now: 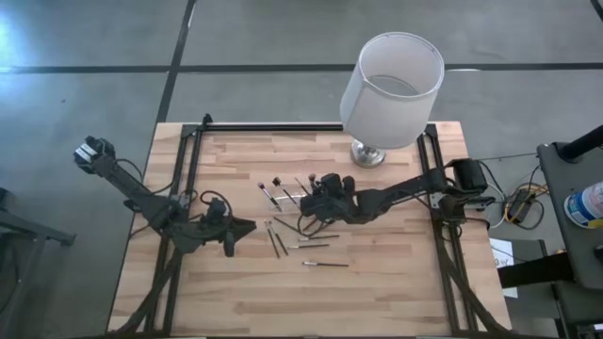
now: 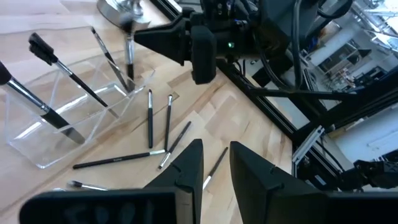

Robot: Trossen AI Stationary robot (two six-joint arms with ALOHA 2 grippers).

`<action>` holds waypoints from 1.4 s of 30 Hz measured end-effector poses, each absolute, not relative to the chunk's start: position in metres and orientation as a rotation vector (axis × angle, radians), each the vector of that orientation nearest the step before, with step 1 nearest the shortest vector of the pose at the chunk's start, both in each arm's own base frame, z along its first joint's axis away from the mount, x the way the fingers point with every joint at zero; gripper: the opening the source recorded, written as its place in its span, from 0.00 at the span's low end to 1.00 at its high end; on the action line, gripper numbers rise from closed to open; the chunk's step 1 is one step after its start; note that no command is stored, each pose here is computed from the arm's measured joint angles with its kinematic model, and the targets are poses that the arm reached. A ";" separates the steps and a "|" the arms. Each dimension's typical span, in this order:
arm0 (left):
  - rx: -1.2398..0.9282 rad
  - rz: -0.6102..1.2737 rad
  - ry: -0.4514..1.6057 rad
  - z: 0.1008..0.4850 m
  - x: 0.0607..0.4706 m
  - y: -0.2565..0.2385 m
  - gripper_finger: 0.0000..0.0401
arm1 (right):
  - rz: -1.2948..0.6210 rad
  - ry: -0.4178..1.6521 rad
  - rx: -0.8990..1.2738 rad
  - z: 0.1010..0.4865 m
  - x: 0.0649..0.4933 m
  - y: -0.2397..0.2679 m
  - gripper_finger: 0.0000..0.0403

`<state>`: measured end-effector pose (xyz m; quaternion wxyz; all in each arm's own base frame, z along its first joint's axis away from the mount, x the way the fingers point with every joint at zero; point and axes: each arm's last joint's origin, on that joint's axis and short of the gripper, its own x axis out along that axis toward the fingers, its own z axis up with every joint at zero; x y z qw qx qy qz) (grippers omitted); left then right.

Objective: Put items in baskets/containers
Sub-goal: Put the foundation brush into the transparent organizer, then put the eyeshadow brush into the transparent organizer

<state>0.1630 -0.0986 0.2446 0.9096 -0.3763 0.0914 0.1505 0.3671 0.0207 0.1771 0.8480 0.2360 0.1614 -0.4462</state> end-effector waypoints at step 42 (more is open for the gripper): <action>-0.829 0.358 0.410 0.204 0.162 -0.102 0.18 | 0.020 1.188 -0.088 0.147 0.380 0.163 0.28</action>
